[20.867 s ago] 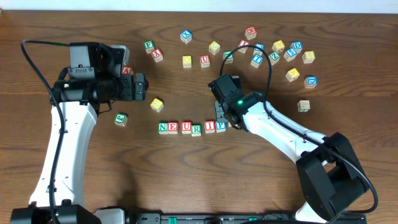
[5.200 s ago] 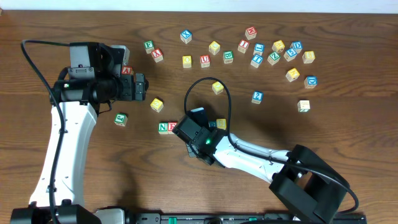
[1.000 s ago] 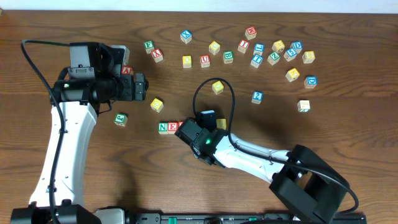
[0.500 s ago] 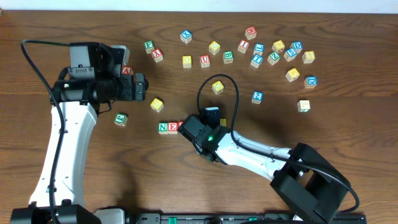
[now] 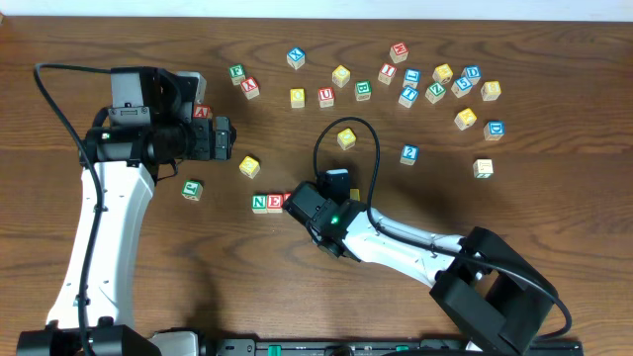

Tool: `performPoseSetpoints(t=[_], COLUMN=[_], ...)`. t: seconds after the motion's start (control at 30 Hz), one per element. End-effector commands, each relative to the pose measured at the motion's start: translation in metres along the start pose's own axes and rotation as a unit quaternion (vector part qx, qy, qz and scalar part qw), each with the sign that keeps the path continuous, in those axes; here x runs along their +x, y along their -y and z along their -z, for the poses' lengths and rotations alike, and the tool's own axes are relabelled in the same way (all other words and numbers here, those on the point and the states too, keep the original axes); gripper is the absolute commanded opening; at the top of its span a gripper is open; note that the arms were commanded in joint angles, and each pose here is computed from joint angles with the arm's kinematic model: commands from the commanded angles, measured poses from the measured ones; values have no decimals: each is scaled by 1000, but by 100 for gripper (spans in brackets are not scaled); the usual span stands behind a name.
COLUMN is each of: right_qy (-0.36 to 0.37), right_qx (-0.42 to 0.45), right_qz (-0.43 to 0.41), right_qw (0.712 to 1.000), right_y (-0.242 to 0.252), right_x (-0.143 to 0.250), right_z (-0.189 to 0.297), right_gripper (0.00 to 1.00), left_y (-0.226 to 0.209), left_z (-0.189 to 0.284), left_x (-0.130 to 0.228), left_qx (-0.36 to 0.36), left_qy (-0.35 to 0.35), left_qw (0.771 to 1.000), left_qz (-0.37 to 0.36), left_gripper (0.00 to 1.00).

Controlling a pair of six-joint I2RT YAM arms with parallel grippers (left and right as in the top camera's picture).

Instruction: Spell out NEURIPS

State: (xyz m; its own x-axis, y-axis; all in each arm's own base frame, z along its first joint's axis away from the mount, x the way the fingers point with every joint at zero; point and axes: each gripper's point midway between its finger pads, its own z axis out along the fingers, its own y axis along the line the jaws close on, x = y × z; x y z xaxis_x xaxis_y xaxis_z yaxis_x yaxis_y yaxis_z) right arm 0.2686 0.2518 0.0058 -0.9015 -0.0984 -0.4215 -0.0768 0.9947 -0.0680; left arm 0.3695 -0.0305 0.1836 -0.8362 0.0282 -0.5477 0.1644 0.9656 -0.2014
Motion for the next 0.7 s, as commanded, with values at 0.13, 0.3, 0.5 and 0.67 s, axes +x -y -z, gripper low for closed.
performPoseSetpoints(t=[0.13,0.3,0.5,0.67], right_qy=[17,19,20,20], right_qx=[16,17,18,18], right_qz=[-12,-12,-13,-13], right_qw=[1000,1000,1000,1000], right_y=[5,5,5,5], right_x=[-8,-9,-10,-10], right_z=[-1,-1,-1,-1], right_gripper=[1,1,1,1], left_y=[2,2,2,2], left_z=[5,5,5,5], left_x=[-8,-8,-8,-8], left_qx=[6,6,6,6], left_qy=[11,11,11,11], left_qw=[1000,1000,1000,1000], left_qz=[-12,-12,-12,-12], left_gripper=[98,98,98,98])
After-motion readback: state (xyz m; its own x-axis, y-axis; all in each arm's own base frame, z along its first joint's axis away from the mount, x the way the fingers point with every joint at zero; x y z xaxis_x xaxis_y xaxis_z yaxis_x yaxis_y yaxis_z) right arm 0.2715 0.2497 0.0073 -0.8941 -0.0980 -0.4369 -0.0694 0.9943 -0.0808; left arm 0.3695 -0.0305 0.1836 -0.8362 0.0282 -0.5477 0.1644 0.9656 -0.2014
